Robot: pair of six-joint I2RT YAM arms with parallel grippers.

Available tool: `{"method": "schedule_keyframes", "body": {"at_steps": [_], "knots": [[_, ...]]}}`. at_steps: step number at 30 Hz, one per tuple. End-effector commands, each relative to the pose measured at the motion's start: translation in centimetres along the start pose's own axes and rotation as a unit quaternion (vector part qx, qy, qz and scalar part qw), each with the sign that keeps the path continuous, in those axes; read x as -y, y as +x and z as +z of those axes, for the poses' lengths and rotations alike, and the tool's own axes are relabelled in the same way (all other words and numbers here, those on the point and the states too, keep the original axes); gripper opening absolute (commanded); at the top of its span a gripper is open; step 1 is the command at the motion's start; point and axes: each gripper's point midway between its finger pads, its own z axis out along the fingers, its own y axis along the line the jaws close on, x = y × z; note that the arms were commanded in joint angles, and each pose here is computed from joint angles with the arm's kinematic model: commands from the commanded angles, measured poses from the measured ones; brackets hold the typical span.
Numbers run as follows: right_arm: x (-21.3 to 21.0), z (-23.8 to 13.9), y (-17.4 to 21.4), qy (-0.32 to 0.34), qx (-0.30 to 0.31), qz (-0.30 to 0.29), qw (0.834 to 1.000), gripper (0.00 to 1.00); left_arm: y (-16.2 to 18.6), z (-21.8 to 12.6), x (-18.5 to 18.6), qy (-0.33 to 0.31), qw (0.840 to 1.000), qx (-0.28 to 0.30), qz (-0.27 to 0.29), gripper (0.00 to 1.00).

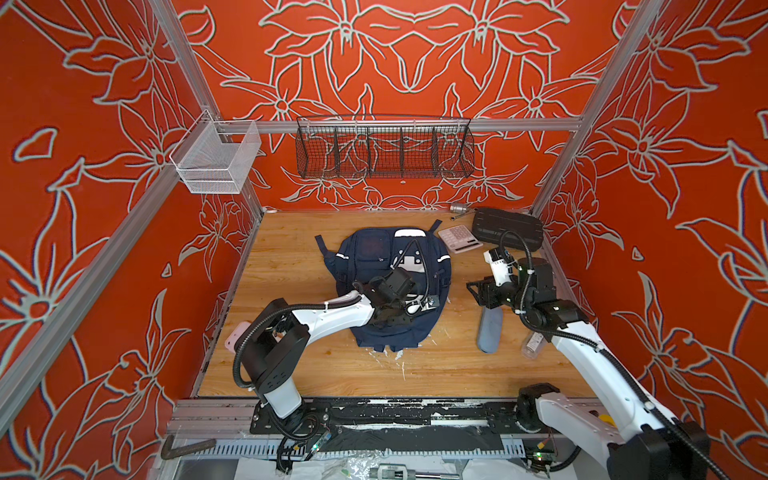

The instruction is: Pack the student bag

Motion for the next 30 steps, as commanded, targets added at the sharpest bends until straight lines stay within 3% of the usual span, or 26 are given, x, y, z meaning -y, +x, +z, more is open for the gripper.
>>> {"method": "schedule_keyframes", "body": {"at_steps": [1,8,12,19,26,30], "knots": [[-1.0,-0.2,0.0,-0.023,0.007,-0.007,1.000,0.66,-0.8,-4.0,-2.0,-0.007,0.998,0.056,-0.038,0.00],[-2.3,0.9,0.2,-0.063,-0.003,-0.024,0.998,0.65,-0.3,-7.3,-2.1,0.008,0.995,0.095,-0.038,0.00],[-4.6,1.6,-0.5,-0.125,0.000,-0.083,0.989,0.65,-0.4,-9.1,-2.8,0.013,0.991,0.124,-0.049,0.00],[-6.8,3.4,-1.7,-0.213,0.001,-0.240,0.947,0.65,0.0,-12.1,-3.7,0.022,0.985,0.163,-0.044,0.00],[-8.1,6.1,-2.0,-0.298,-0.057,-0.315,0.899,0.54,-0.6,-13.8,-4.2,0.017,0.983,0.182,-0.019,0.00],[-8.2,8.1,-2.4,-0.306,-0.063,-0.343,0.886,0.53,-0.9,-14.2,-4.7,0.013,0.983,0.184,-0.012,0.00]]}}
